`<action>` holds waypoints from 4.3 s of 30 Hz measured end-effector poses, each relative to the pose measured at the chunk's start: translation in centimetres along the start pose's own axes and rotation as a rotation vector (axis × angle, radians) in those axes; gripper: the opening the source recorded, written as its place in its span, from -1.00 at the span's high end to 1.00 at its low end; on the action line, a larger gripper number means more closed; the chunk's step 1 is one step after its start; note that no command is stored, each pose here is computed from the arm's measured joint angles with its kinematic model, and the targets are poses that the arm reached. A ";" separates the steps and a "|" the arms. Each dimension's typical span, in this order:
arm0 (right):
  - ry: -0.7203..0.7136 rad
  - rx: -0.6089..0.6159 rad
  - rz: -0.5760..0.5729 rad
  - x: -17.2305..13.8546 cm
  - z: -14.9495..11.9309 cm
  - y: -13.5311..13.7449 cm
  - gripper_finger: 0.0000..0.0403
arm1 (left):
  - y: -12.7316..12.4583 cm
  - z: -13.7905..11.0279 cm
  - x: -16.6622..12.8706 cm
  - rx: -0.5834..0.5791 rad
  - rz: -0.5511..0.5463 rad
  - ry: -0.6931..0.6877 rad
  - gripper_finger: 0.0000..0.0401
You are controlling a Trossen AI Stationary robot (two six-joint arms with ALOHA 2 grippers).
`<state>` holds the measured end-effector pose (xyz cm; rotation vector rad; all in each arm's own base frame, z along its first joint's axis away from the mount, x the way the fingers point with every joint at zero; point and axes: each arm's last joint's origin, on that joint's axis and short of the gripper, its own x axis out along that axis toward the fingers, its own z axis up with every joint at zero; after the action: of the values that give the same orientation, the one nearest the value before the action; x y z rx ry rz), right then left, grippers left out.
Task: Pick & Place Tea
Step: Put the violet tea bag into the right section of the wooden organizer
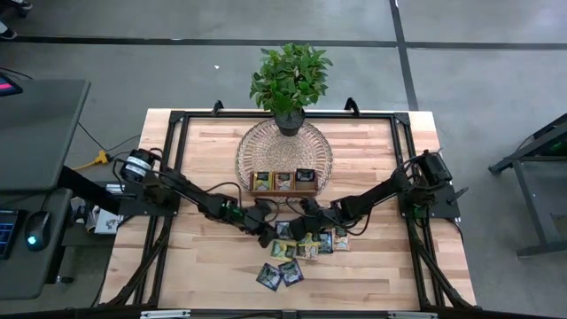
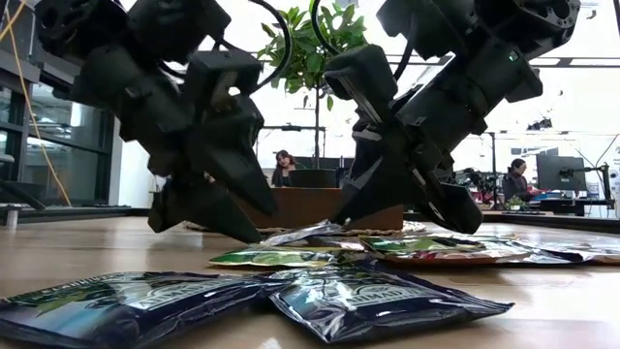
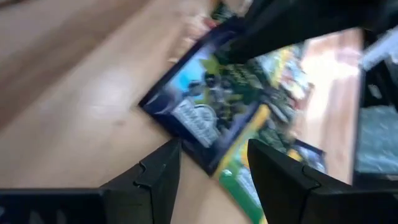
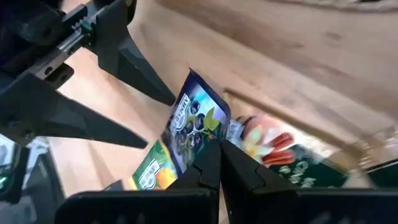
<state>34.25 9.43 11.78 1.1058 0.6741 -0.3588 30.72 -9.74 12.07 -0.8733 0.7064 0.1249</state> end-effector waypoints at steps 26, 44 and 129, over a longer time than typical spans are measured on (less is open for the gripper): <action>-0.010 -0.287 0.007 -9.4 3.9 3.9 1.00 | -1.0 0.8 -6.2 0.111 -0.043 -0.179 0.08; 0.227 -0.810 -0.262 -16.4 12.2 7.6 1.00 | 1.1 -1.9 -12.5 0.099 -0.103 -0.376 0.08; 0.127 -0.757 -0.267 -6.9 2.7 14.6 0.97 | 1.6 -7.2 -13.9 0.162 -0.340 -0.206 0.08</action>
<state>38.43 12.70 27.29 0.3185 0.9689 -0.2255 15.70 -11.54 16.43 -0.8000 0.3628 -0.1431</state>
